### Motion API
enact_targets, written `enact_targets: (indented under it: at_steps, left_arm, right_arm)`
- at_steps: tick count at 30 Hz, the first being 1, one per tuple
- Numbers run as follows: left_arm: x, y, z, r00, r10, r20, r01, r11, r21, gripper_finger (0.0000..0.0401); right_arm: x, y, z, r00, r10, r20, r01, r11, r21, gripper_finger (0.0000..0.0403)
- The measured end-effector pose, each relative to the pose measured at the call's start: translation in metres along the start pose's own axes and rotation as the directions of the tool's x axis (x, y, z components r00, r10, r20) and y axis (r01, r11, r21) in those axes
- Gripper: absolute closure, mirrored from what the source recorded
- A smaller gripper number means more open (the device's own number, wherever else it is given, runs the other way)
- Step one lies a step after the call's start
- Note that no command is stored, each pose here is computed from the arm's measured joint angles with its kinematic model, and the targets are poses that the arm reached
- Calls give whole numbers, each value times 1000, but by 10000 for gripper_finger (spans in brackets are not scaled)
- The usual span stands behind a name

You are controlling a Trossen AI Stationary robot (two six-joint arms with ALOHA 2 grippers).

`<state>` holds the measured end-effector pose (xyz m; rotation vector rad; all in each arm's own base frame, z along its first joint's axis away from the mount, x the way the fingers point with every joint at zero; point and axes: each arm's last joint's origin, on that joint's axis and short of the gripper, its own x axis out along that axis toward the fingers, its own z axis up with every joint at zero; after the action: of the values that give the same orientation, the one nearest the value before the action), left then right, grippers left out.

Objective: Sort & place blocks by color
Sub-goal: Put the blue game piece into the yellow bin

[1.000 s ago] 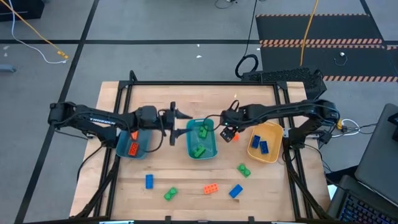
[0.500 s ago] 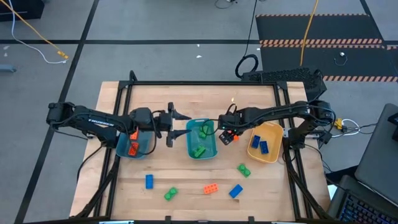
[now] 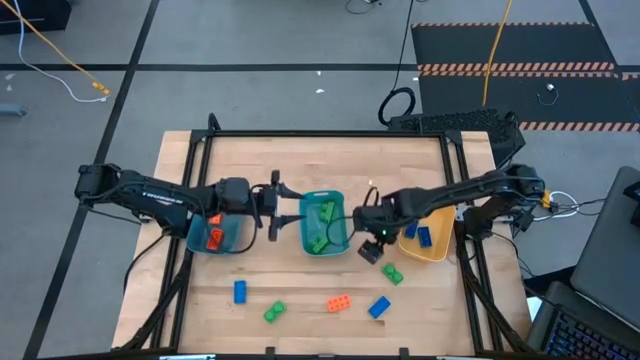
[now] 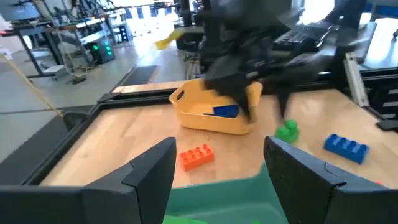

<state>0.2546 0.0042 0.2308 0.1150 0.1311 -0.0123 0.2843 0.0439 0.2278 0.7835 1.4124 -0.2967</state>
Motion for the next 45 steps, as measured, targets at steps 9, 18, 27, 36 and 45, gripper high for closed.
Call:
enact_targets:
  at_steps: [9, 18, 27, 36, 45]
  left_arm:
    - [0, 2, 0, 1000, 9, 1, -9, 1000, -28, 157]
    - [-2, -4, 4, 999, -16, 28, 17, 999, -43, 158]
    - [-11, -4, 16, 997, -16, 79, 20, 998, -53, 157]
    - [-12, -13, 16, 996, -52, 67, 56, 996, -69, 157]
    - [-12, -14, 8, 999, -42, -21, 40, 997, -70, 158]
  right_arm:
    - [1, 33, -48, 992, -17, -124, 30, 994, 103, 143]
    - [29, 60, -78, 998, -43, -47, 44, 999, 20, 143]
    - [56, 84, -90, 999, 42, -20, -46, 826, -562, 143]
    - [75, 92, -102, 999, 17, 46, 32, 486, -874, 143]
    - [93, 91, -102, 998, -39, 54, 65, 374, -925, 143]
